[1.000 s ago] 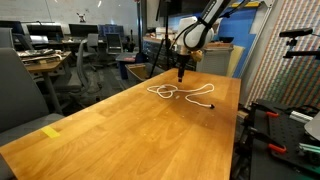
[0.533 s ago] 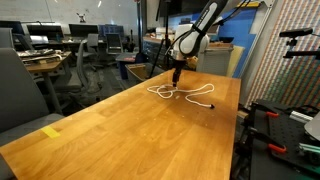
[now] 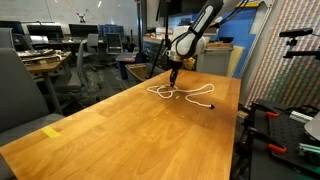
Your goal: Tie a knot using the white rope
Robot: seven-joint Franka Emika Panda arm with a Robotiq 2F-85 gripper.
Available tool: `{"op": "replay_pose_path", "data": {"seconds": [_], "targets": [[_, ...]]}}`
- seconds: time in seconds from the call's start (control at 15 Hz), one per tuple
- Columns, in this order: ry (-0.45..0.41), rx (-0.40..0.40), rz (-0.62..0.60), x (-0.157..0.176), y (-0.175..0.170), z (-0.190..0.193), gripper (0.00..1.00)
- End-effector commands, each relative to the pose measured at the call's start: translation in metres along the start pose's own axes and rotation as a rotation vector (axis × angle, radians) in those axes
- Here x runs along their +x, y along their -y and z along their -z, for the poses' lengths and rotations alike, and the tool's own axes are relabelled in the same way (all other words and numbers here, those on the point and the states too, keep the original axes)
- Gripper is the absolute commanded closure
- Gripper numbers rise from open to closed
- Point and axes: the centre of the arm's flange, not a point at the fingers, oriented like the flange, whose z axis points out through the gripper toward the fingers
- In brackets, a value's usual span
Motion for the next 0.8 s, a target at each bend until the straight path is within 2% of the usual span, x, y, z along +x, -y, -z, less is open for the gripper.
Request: {"op": "replay_pose_path", "data": {"seconds": [0.0,0.13,0.4,0.6,0.73], "targets": [[-0.028,0.002,-0.021,0.012,-0.003,-0.011,0.91],[-0.028,0.006,-0.027,0.013,-0.003,-0.013,0.95],[-0.033,0.004,-0.025,0.01,0.0,-0.007,0.89],[-0.065,-0.008,0.02,0.014,0.014,0.02,0.89],[-0.124,-0.022,0.06,0.021,0.03,0.047,0.91]]}}
